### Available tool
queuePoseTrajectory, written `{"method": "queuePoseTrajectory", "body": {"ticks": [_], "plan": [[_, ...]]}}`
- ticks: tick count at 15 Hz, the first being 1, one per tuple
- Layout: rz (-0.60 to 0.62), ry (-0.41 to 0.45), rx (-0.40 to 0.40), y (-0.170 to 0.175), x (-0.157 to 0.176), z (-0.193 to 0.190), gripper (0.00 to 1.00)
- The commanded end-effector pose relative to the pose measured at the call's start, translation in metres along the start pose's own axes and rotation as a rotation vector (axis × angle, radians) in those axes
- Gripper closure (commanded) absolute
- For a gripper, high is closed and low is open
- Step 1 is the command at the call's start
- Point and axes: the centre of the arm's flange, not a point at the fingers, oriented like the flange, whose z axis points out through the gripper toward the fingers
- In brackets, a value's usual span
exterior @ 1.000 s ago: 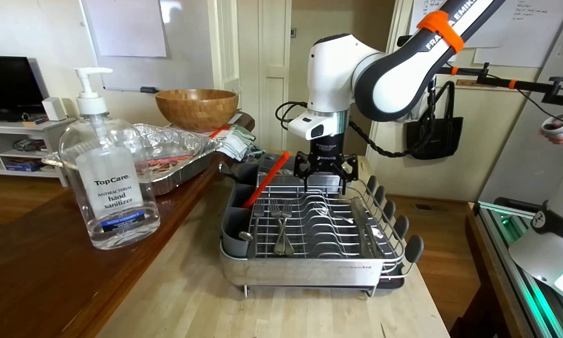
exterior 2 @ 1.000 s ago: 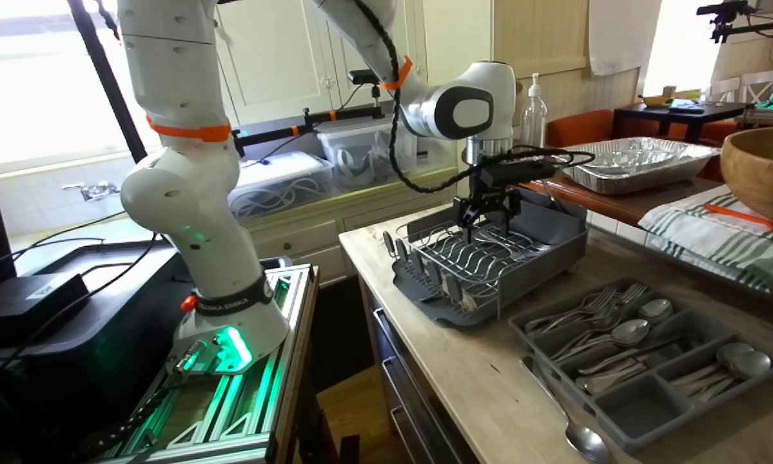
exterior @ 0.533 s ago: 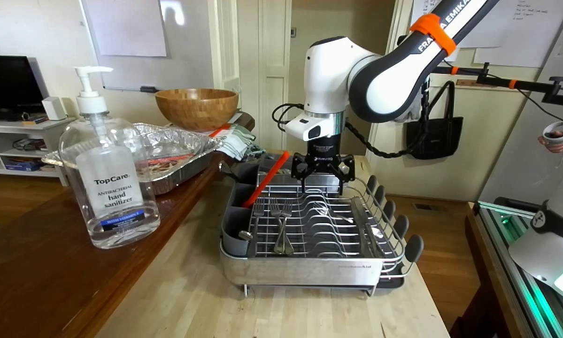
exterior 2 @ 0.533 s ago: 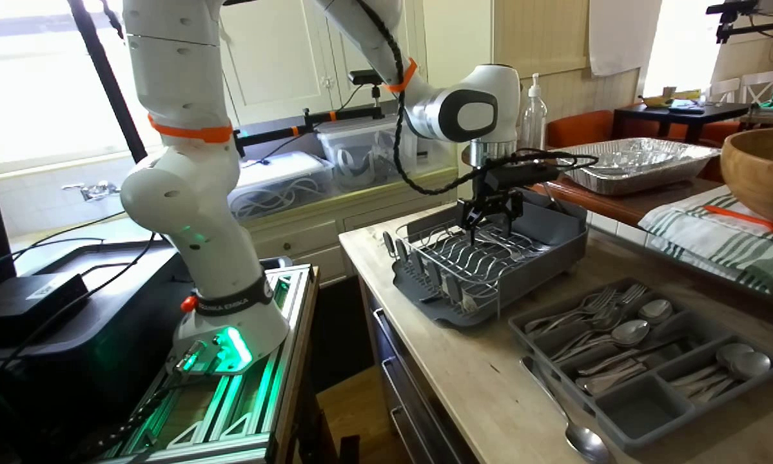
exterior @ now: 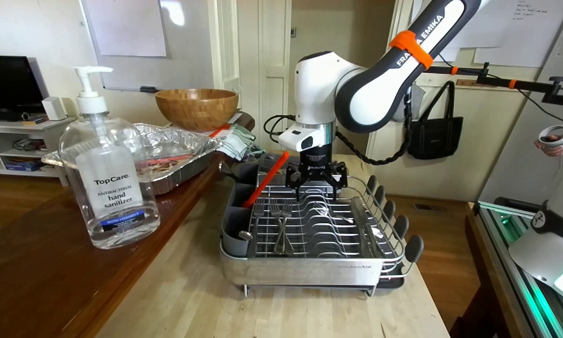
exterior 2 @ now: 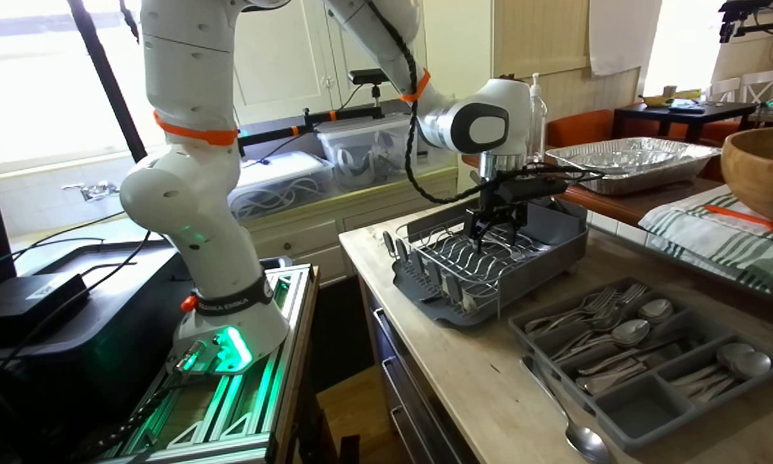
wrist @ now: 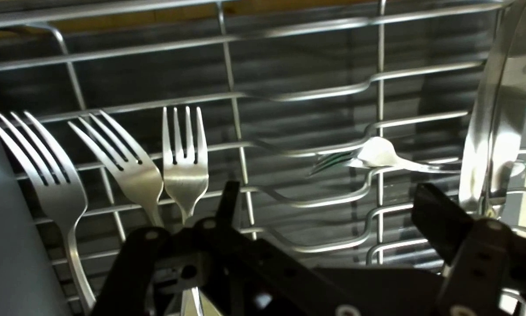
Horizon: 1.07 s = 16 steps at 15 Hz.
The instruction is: Remove two forks from the drying rack and put them on the left side of the utensil holder
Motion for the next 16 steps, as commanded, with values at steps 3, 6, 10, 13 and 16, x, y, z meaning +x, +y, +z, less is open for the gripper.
{"method": "queuePoseTrajectory", "body": {"ticks": [3, 6, 10, 13, 16], "plan": [[0.002, 0.027, 0.016, 0.015, -0.007, 0.010, 0.05], [0.003, 0.030, 0.020, 0.018, -0.010, 0.014, 0.13], [0.001, 0.035, 0.033, 0.018, -0.011, 0.021, 0.22], [-0.002, 0.042, 0.047, 0.015, -0.011, 0.025, 0.37], [-0.008, 0.042, 0.060, 0.012, -0.011, 0.023, 0.66]]}}
